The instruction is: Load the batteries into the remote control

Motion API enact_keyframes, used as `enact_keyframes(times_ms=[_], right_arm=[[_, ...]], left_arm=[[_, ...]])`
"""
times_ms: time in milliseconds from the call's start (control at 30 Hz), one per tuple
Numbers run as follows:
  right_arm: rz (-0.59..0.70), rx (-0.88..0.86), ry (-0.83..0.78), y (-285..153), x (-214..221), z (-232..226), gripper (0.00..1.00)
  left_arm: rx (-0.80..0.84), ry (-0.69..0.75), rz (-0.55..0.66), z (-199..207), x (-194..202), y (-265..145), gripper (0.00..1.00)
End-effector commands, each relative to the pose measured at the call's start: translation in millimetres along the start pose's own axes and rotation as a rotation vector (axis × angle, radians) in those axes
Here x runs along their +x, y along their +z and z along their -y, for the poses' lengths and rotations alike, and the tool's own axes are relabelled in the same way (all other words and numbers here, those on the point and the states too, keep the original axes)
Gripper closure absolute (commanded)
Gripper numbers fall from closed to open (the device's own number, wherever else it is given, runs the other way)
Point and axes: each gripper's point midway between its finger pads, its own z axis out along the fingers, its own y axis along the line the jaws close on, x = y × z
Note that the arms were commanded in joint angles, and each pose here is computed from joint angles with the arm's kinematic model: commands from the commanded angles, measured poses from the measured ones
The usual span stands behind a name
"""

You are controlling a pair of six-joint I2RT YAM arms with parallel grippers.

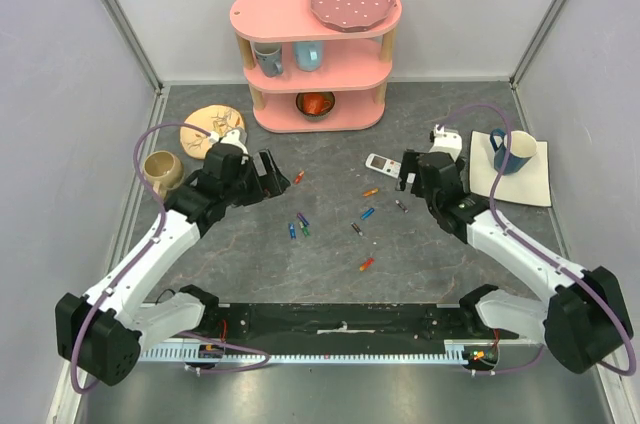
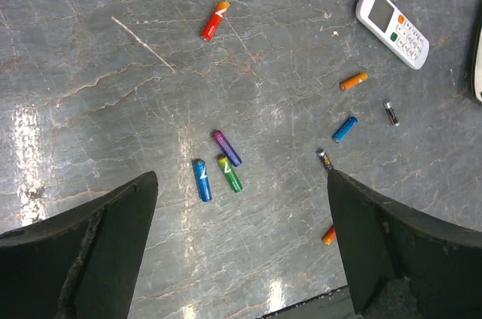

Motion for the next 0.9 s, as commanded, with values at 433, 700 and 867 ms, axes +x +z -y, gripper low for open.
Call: enact_keyframes(times_ms=[433,700,867], right_arm=[[-0.018,-0.135,-0.187,4,-65,-50,0.02],[-0.089,-0.153,-0.347,46,-53,-69,0.02],[-0.200,-0.216,-0.447,68,-13,-77,0.02]], left_arm=[[0.174,0.077,0.035,18,6,-16,0.02],[0.228,0.077,0.044,24,10,-20,0.05],[0.257,0.095,0.065,26,10,-28,0.05]])
